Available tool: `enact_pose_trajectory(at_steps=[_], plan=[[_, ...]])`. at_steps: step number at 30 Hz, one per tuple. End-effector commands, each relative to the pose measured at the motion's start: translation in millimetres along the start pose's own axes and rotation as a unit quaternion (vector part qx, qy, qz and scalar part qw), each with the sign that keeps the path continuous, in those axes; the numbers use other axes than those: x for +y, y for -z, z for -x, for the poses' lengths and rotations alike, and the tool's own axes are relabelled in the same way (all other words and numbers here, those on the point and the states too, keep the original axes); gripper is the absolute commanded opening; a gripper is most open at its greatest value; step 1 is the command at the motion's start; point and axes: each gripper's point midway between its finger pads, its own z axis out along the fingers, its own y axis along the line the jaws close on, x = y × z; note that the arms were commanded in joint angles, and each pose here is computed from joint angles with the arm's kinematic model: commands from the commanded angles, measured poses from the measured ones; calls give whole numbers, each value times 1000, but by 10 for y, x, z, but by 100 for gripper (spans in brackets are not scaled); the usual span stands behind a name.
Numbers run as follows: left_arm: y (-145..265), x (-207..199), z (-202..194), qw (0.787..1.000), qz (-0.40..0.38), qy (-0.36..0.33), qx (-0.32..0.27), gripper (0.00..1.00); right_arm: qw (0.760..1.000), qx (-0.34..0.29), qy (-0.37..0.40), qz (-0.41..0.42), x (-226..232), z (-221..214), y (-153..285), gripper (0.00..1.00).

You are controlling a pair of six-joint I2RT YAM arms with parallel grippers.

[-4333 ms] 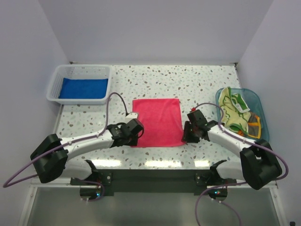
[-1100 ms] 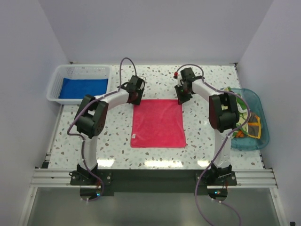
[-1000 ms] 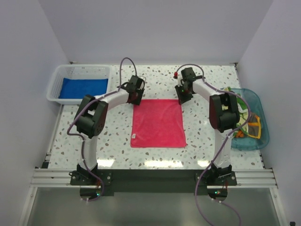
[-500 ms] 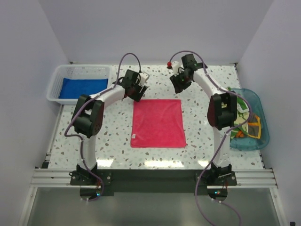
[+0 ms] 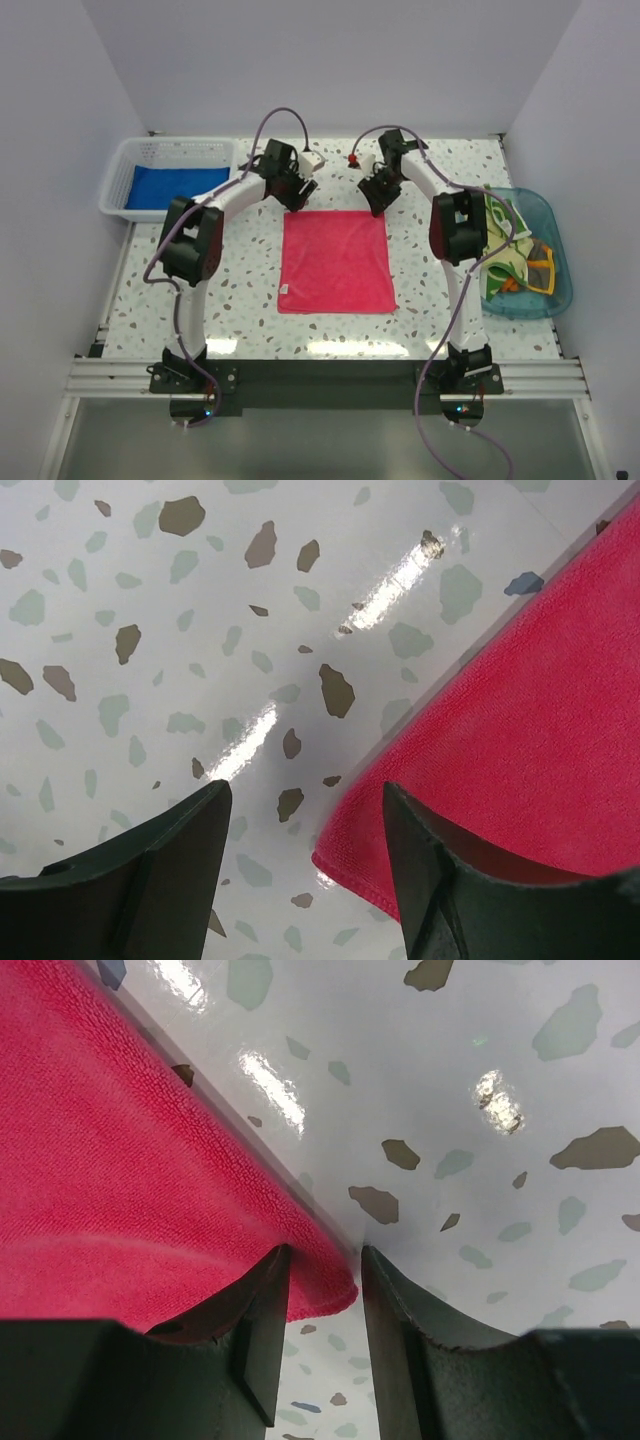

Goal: Fold and stack the towels
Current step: Fold the towel

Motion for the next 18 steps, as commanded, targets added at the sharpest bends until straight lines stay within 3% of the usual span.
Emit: enact_pose_trajectory(at_steps=[1,9,16,18], plan=[[2,16,58,999,-27,-21,-7,67,1000,-6,19,10,-31,75,10,39],[-86,7,-52,999,-43,-27,14,65,999,21,20,38,54,-91,-114,36],[-161,11,-149,998,-49,-20,29,60,997,52,21,54,92,-251,-206,13],[-172,0,-186,998,-54,-15,34,59,997,53,21,55,97,-263,-211,11]])
